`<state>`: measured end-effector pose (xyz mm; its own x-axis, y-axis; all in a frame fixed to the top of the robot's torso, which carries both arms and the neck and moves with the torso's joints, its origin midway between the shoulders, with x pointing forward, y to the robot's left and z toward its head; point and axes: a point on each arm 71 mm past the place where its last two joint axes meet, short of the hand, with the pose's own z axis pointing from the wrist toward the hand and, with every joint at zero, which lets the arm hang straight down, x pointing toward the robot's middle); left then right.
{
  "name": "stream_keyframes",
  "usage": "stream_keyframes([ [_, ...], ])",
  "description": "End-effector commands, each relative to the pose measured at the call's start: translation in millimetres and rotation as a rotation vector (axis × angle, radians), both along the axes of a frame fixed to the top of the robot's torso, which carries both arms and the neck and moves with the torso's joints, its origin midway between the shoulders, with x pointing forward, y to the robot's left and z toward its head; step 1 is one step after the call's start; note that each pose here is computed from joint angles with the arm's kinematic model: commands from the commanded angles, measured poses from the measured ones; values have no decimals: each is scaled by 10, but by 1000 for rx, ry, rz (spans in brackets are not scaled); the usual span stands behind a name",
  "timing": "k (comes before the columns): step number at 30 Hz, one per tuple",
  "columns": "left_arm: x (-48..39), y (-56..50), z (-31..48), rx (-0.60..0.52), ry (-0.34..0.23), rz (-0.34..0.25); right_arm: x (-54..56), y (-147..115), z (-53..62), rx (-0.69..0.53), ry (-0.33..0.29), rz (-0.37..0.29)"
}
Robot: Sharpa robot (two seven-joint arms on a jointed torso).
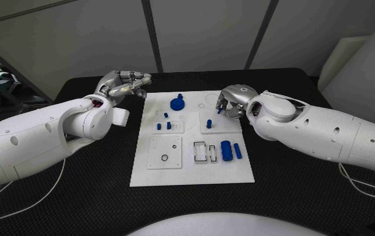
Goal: Assemble the parts on the task board
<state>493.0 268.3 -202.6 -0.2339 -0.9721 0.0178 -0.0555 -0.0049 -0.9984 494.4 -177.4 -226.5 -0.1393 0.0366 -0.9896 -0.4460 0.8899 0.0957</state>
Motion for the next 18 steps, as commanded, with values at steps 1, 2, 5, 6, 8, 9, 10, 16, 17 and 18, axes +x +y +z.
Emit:
stream_keyframes([
  [1,4,-13,26,-14,-24,-11,-20,-5,96,54,-67,3],
  [2,4,-13,26,-15,-24,-11,-34,-10,107,64,-69,5],
  [5,5,-12,26,-15,-24,-10,-73,-15,139,87,-75,12],
  [6,5,-11,25,-17,-24,-10,-94,-11,154,96,-78,17],
  [8,5,-11,25,-21,-23,-10,-145,12,187,120,-79,30],
  [9,6,-10,25,-22,-22,-9,-168,29,201,130,-80,37],
  [10,6,-10,25,-23,-22,-9,-198,57,219,143,-82,48],
  [16,12,-36,21,-29,-22,-15,-364,314,309,211,-75,126],
  [17,13,-42,20,-30,-22,-17,-394,381,320,221,-68,143],
  [18,14,-45,19,-30,-22,-17,-405,409,324,224,-64,150],
])
